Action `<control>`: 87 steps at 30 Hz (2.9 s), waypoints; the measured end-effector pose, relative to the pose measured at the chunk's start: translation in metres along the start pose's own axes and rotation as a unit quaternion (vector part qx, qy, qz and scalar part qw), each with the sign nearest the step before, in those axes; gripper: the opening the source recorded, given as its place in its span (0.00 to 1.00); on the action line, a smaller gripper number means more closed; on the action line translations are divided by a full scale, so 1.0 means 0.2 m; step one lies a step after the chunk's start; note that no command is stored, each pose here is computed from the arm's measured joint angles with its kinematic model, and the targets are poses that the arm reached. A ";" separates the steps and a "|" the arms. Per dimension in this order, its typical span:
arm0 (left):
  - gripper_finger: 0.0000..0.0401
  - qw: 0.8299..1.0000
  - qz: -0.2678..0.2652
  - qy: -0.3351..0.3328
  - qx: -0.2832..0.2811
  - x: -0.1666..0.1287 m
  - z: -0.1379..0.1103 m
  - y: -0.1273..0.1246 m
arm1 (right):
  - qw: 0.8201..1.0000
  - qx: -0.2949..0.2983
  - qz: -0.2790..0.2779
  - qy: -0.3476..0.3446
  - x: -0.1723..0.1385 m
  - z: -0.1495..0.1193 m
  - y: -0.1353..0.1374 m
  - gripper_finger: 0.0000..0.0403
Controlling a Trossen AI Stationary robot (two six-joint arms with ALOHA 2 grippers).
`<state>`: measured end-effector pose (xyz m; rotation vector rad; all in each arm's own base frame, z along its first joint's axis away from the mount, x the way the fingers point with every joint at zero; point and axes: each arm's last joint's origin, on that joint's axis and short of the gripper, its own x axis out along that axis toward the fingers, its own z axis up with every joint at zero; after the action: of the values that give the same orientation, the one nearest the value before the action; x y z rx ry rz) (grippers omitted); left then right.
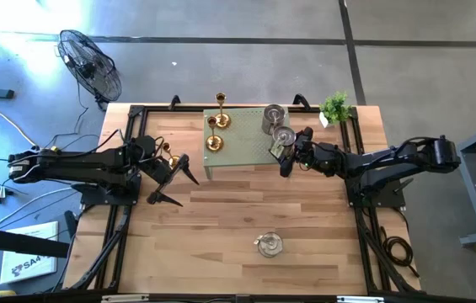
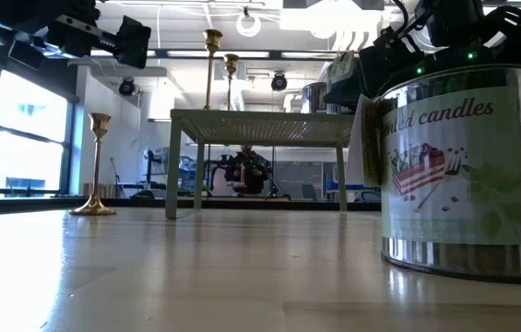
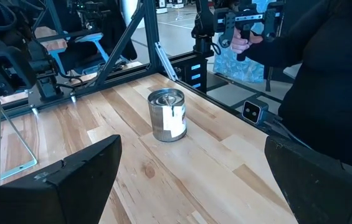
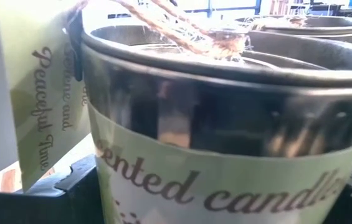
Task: Pick & Place candle stick holders
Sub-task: Put the left silver scented candle on the shelf
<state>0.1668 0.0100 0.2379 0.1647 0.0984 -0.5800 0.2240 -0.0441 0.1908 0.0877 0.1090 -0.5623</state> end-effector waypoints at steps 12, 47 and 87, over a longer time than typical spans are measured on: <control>0.97 1.000 0.000 0.000 0.000 0.00 0.00 0.00 | 1.000 0.015 0.003 0.010 0.00 -0.01 0.00 0.94; 0.97 1.000 0.000 0.000 0.000 0.00 0.00 0.00 | 0.998 0.054 0.003 0.014 0.00 -0.01 0.00 0.99; 0.97 1.000 0.001 -0.003 -0.007 0.00 0.00 0.00 | 0.996 0.003 0.024 -0.086 -0.01 0.09 0.03 0.99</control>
<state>0.1669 0.0100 0.2385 0.1494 0.0975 -0.5779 0.2258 -0.0402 0.2091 0.0479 -0.0634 -0.5192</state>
